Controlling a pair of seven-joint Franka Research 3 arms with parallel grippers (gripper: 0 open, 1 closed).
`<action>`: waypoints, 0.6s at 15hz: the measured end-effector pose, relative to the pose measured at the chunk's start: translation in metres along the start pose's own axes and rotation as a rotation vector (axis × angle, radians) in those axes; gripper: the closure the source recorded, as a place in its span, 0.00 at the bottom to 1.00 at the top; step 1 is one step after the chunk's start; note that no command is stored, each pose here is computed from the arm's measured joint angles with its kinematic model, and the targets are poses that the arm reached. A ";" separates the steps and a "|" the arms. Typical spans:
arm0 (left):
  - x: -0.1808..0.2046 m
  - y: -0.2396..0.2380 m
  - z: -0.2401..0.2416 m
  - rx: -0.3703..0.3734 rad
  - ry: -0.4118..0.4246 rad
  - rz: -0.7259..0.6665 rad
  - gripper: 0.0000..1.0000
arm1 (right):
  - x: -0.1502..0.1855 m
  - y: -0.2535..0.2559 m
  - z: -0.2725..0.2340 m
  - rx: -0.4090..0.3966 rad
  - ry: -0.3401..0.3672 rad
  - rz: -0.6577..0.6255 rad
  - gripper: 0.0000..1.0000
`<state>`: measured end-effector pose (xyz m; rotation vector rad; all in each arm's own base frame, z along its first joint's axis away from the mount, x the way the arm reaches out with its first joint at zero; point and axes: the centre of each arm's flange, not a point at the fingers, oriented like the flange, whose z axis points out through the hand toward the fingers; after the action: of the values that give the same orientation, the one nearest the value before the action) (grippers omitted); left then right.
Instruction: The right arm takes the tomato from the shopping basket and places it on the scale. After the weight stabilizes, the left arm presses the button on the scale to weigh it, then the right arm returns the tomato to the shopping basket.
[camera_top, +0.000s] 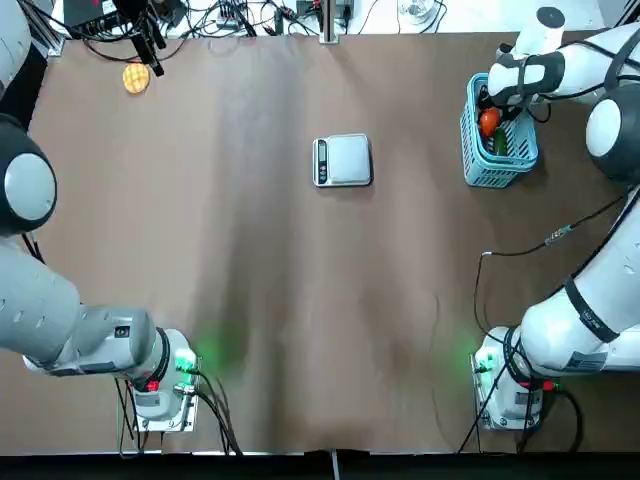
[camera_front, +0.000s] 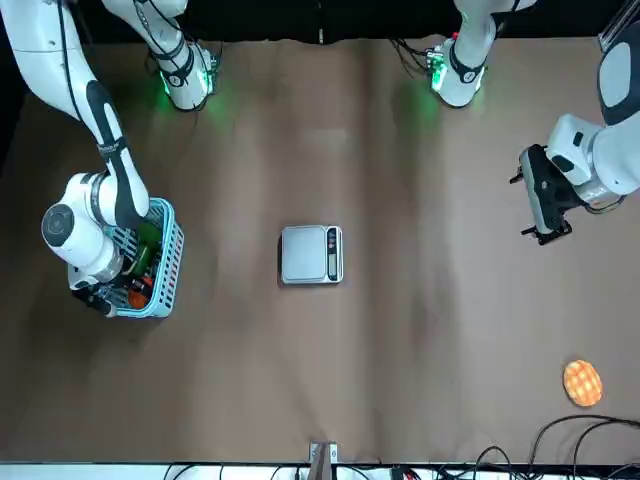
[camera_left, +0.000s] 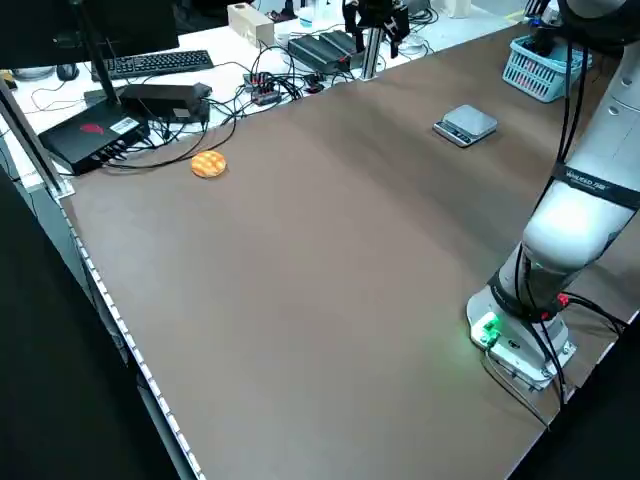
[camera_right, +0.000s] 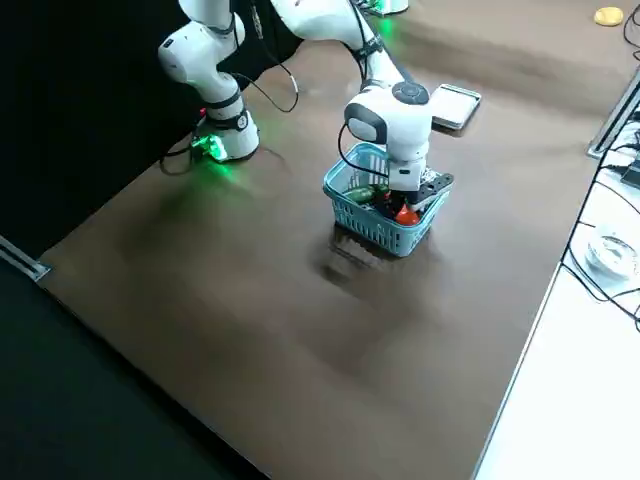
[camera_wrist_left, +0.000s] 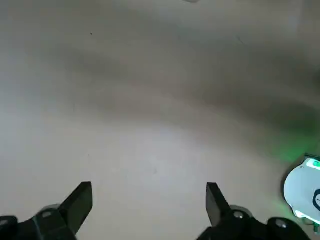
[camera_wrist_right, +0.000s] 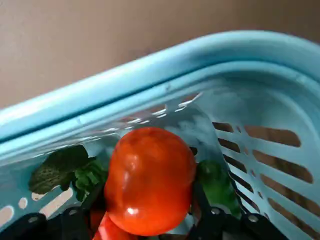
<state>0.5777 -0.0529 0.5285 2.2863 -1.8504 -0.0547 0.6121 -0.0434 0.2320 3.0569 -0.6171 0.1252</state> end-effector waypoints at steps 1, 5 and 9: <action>0.002 0.001 0.000 -0.001 -0.001 0.014 0.00 | 0.000 0.000 0.000 -0.001 -0.001 0.000 0.27; 0.004 -0.001 0.005 -0.009 -0.002 0.045 0.00 | 0.003 -0.003 -0.014 -0.007 -0.018 -0.004 0.27; 0.003 -0.003 0.007 -0.012 -0.003 0.045 0.00 | 0.003 -0.002 -0.074 -0.016 -0.050 -0.003 0.27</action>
<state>0.5797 -0.0558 0.5216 2.2368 -1.8960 -0.0624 0.6103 -0.0403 0.3058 3.0542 -0.6128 0.0436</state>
